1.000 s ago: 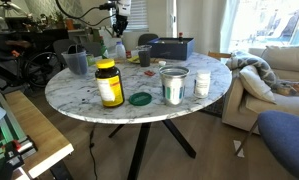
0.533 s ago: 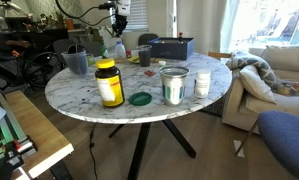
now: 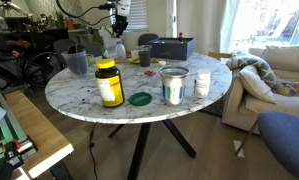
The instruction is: Put one wooden chip on top of the white bottle with a blue cap
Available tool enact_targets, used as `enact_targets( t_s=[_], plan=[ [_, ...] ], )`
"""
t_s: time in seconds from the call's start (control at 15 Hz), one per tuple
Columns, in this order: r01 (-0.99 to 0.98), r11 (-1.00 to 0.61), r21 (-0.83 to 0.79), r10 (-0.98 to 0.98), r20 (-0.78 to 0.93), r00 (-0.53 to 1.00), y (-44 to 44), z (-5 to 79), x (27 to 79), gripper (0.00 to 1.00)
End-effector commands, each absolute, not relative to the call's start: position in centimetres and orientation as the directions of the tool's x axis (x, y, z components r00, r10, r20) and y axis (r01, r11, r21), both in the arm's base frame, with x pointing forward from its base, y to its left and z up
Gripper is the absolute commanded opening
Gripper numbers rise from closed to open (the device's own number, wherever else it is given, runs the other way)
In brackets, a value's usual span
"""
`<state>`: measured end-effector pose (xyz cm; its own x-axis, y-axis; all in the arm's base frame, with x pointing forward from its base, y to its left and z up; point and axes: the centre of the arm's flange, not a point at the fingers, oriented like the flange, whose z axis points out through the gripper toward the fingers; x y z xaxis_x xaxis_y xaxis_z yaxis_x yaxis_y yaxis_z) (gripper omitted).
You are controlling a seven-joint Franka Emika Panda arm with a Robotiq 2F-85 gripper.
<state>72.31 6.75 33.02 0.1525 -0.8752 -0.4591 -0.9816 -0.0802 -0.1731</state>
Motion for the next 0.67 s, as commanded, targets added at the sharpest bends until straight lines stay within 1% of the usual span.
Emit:
enact_targets(
  t_s=[0.0, 0.6],
  plan=[
    [-0.986, -0.042, -0.161, -0.886, -0.451, 0.111, 6.7, 32.7, 73.4, 0.07],
    [-0.988, -0.041, -0.147, -0.882, -0.46, 0.105, 7.6, 31.3, 74.3, 0.07]
  ],
)
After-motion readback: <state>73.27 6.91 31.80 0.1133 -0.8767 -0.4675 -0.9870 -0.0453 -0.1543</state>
